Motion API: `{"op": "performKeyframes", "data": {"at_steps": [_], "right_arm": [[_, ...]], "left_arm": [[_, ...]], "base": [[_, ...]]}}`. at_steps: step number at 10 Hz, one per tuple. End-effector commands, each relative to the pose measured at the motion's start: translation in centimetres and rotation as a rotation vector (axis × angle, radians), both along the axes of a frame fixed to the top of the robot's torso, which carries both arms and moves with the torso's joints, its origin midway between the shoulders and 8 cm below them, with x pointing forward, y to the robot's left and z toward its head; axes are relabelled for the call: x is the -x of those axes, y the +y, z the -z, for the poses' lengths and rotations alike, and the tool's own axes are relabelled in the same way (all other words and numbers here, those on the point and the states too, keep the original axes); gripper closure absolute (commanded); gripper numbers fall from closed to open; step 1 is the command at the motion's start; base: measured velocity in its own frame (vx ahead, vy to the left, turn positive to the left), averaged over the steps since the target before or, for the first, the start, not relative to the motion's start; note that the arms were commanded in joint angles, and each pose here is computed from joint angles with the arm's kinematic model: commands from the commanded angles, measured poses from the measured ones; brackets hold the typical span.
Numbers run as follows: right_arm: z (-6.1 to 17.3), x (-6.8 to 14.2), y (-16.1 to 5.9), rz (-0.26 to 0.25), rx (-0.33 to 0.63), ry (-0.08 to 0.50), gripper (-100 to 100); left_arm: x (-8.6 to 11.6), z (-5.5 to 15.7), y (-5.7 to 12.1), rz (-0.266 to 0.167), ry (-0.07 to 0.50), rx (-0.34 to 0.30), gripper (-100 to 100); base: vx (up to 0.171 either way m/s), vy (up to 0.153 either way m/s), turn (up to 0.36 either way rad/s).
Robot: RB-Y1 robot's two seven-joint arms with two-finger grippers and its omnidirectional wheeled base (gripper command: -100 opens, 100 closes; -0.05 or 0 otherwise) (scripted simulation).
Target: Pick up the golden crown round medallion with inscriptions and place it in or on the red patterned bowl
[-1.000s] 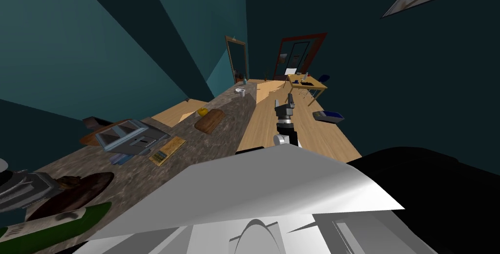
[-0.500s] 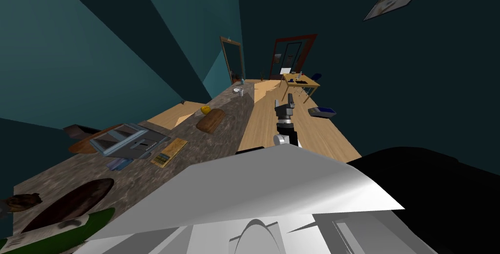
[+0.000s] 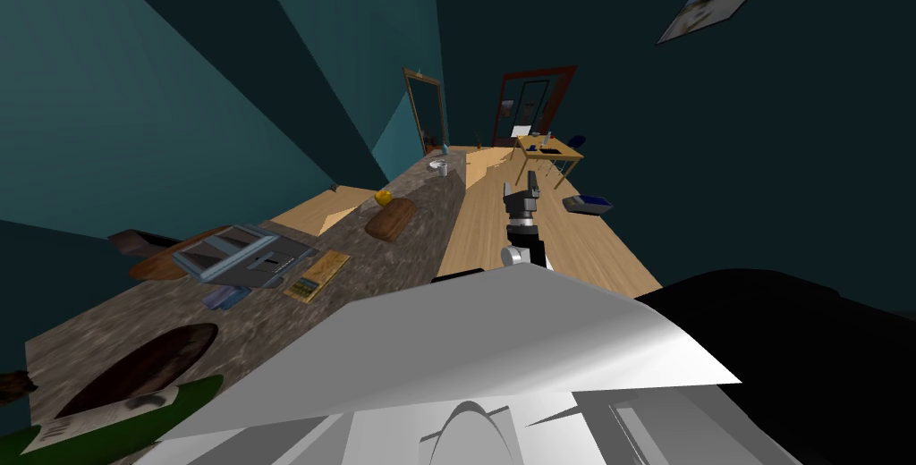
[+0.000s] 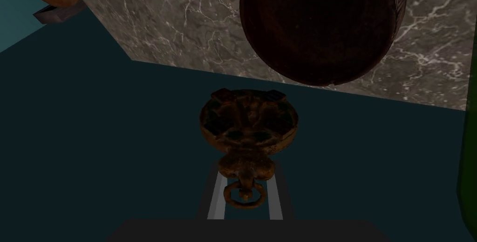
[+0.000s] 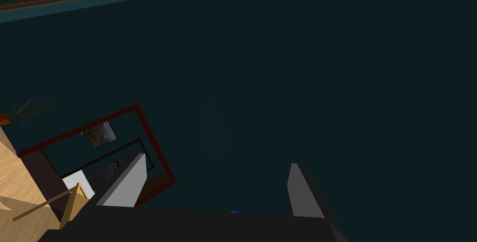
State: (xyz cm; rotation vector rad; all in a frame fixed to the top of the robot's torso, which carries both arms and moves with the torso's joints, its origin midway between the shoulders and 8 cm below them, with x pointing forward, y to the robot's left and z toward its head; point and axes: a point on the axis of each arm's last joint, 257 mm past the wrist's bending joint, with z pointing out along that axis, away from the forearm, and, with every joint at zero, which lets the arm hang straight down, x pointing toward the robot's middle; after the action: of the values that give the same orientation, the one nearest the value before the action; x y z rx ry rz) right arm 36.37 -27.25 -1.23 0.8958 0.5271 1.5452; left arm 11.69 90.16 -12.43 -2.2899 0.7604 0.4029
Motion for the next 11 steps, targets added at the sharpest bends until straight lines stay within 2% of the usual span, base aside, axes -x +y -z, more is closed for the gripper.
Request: {"op": "performKeyframes", "data": {"at_steps": [1,5,6,7,9,11], "right_arm": [[0.0,0.0,0.0,0.000,0.000,0.000,0],[0.0,0.0,0.0,0.000,0.000,0.000,0],[0.0,0.0,0.0,0.000,0.000,0.000,0],[0.0,0.0,0.0,0.000,0.000,0.000,0],[0.0,0.0,0.0,0.000,0.000,0.000,0],[0.0,0.0,0.0,0.000,0.000,0.000,0]], "left_arm": [[0.0,0.0,0.0,0.000,0.000,0.000,-100],[0.0,0.0,0.0,0.000,0.000,0.000,-100],[0.0,0.0,0.0,0.000,0.000,0.000,0],[1.9,-1.1,0.5,-0.032,0.000,0.000,-100],[1.9,-1.1,0.5,-0.032,0.000,0.000,-100],[3.6,-2.3,0.9,-0.061,-0.002,-0.001,-100]], "base": [[-0.002,0.007,0.000],[0.000,0.000,0.000],[0.000,0.000,0.000],[-0.043,-0.003,-0.192],[-0.038,0.002,-0.040],[-0.039,-0.008,-0.097]]}}
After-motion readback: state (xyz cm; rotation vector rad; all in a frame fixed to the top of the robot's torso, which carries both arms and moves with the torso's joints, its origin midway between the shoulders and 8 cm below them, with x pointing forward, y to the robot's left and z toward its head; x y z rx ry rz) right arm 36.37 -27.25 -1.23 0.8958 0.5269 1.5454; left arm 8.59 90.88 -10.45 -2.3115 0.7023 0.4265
